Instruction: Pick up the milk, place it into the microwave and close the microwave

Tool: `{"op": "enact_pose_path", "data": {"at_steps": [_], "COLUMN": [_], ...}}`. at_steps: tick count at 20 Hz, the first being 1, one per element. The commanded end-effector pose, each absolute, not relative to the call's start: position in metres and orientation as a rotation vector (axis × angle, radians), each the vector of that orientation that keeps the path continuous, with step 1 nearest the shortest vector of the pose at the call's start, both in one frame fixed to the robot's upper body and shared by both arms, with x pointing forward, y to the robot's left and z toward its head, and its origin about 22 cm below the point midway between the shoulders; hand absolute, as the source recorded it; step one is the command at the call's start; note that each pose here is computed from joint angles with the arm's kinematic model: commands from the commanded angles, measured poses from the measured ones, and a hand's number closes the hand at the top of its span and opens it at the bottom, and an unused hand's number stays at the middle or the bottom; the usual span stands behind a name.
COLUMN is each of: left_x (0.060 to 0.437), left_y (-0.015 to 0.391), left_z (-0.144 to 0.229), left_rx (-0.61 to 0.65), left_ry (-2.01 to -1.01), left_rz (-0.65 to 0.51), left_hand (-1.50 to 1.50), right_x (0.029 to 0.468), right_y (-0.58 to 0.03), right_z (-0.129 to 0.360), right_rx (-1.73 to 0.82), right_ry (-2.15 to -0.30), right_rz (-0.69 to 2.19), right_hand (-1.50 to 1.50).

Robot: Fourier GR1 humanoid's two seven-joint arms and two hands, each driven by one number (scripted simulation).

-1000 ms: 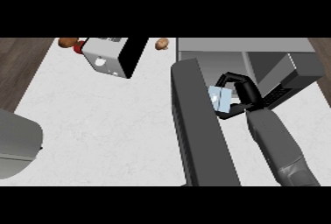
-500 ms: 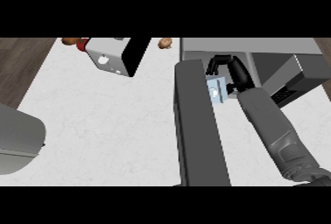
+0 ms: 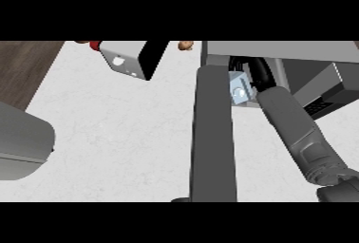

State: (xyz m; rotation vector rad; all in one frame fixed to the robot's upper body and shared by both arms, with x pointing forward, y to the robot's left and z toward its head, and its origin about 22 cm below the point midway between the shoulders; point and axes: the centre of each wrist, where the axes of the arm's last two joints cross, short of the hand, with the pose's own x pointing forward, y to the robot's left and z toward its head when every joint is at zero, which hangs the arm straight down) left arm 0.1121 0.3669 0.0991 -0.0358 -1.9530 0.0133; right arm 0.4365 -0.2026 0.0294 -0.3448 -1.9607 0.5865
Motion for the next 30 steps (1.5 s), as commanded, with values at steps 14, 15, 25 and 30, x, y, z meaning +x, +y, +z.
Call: {"op": "enact_pose_path", "data": {"at_steps": [14, 15, 25, 30], "left_x": [0.137, 0.134, 0.149, 0.150], "left_y": [0.360, 0.367, 0.364, 0.359], "left_z": [0.096, 0.096, 0.100, 0.098], "left_rx": [-0.081, -0.082, -0.044, -0.110], "left_ry": [-1.966, -1.955, -1.953, -1.929], "left_rz": [-0.021, -0.037, -0.077, -0.133], "left_hand": [-1.50, -1.50, -1.50, -1.50], "right_x": [0.444, 0.449, 0.445, 0.443], "right_y": [-0.218, -0.228, -0.229, -0.216], "right_z": [0.042, 0.057, 0.045, 0.040], "right_rx": [-0.831, -0.881, -1.011, -0.910], "right_ry": [-1.990, -1.970, -1.921, -1.959], "right_rz": [0.657, 0.581, 0.631, 0.667], "right_hand": [1.50, 1.50, -1.50, -1.50]}}
